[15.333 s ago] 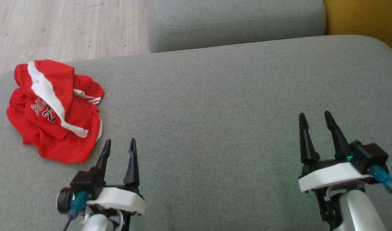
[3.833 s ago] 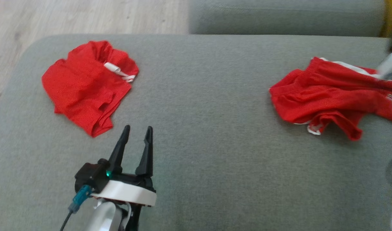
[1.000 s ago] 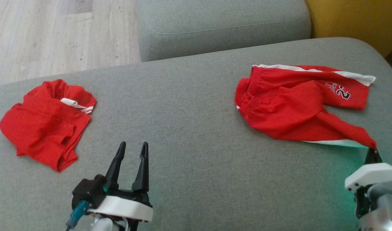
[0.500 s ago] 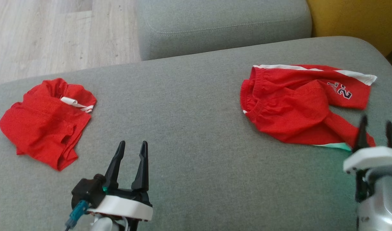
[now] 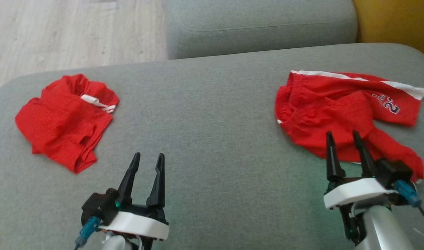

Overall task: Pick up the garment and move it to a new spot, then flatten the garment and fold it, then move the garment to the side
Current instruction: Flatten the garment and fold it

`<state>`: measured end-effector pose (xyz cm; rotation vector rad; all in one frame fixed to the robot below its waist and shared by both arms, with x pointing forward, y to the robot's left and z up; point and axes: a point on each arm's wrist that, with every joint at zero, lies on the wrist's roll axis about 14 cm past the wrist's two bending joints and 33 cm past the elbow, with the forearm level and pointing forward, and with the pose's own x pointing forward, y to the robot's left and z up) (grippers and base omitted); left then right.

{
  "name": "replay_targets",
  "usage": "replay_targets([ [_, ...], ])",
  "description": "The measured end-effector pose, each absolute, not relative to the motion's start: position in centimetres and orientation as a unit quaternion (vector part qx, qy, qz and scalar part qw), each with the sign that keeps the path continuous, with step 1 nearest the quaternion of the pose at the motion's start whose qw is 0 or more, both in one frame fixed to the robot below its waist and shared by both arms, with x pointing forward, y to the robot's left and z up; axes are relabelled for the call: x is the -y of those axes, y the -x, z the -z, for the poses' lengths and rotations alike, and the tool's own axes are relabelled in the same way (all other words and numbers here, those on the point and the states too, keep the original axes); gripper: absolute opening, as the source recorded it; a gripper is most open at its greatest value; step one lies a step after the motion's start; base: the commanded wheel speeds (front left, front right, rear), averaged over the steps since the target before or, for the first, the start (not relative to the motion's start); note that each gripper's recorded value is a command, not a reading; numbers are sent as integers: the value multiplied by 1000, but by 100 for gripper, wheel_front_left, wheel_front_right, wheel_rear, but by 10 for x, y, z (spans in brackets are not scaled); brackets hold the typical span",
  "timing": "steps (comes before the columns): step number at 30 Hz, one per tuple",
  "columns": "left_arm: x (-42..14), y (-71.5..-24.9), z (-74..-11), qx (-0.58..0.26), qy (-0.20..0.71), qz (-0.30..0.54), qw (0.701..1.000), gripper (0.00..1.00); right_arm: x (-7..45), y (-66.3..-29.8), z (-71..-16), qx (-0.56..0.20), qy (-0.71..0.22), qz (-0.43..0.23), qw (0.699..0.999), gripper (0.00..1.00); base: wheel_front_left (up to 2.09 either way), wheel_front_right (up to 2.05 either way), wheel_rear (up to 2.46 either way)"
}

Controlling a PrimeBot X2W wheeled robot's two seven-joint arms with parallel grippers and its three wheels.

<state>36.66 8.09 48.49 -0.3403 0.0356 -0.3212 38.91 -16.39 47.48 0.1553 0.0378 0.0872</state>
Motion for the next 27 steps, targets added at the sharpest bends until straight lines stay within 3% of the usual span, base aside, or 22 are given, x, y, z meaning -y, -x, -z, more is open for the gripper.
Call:
replay_targets([
  [4, -89, -366, -482, -20, 169, 147, 974, 100, 140, -396, -472, -26, -64, -82, 994, 100, 0, 0, 0],
  [10, -96, -372, -477, -26, 168, 136, 976, 100, 104, -410, -434, -100, -27, -138, 985, 100, 0, 0, 0],
  [27, -121, -383, -461, -47, 163, 97, 981, 100, 92, -465, -368, -231, 9, -141, 963, 100, 0, 0, 0],
])
